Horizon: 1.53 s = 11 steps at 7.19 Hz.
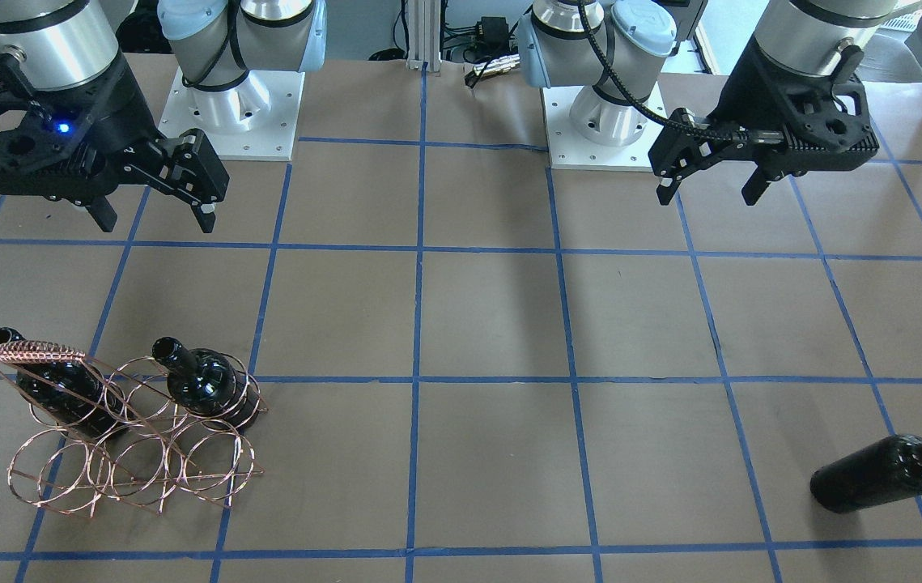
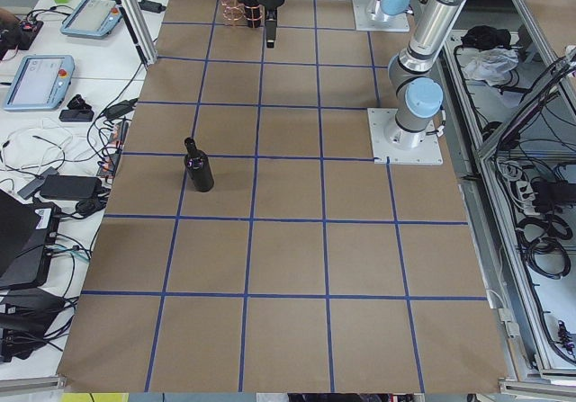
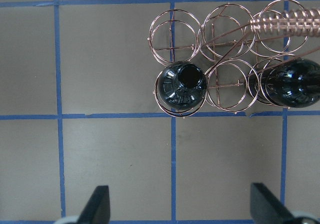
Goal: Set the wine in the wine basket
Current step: 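Move the left gripper toward the dark wine bottle near it, then close the left gripper around the dark wine bottle's neck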
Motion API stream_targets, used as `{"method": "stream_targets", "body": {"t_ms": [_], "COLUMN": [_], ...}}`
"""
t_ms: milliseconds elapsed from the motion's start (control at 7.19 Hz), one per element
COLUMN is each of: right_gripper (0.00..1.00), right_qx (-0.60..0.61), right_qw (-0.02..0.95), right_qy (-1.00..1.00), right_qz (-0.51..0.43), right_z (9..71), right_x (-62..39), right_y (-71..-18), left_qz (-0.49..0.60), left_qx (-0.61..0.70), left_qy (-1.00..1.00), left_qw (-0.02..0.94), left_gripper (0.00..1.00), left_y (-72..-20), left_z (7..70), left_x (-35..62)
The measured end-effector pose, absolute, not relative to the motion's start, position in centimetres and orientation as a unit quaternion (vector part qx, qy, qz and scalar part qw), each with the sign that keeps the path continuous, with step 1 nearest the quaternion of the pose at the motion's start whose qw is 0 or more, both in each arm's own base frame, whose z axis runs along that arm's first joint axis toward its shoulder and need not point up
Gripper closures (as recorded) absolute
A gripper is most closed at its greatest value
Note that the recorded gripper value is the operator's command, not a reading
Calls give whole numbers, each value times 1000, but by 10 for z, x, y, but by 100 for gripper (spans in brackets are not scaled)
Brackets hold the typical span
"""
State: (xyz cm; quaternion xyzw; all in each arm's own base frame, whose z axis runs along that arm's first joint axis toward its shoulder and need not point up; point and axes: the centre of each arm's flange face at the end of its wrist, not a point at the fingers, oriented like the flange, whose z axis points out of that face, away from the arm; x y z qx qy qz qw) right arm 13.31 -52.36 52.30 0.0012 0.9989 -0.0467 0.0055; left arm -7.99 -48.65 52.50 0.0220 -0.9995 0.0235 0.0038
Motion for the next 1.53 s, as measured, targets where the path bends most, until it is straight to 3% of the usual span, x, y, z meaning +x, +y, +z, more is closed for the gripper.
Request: {"method": "stream_targets", "body": {"t_ms": [695, 1530], "right_gripper": [0, 0], "right_qx": [1, 1], "right_qw": [6, 6], "right_qy": [999, 999], "right_qz": [-46, -46], "right_z": [523, 523], "right_x": [133, 133], "right_y": [-523, -523], "left_qz": [27, 49], "left_qx": [27, 28], "left_qy": [-999, -998], "left_qw": [-2, -11], "left_gripper": [0, 0], "left_y": [-487, -568], "left_z": [527, 496], "left_x": [-70, 95]}}
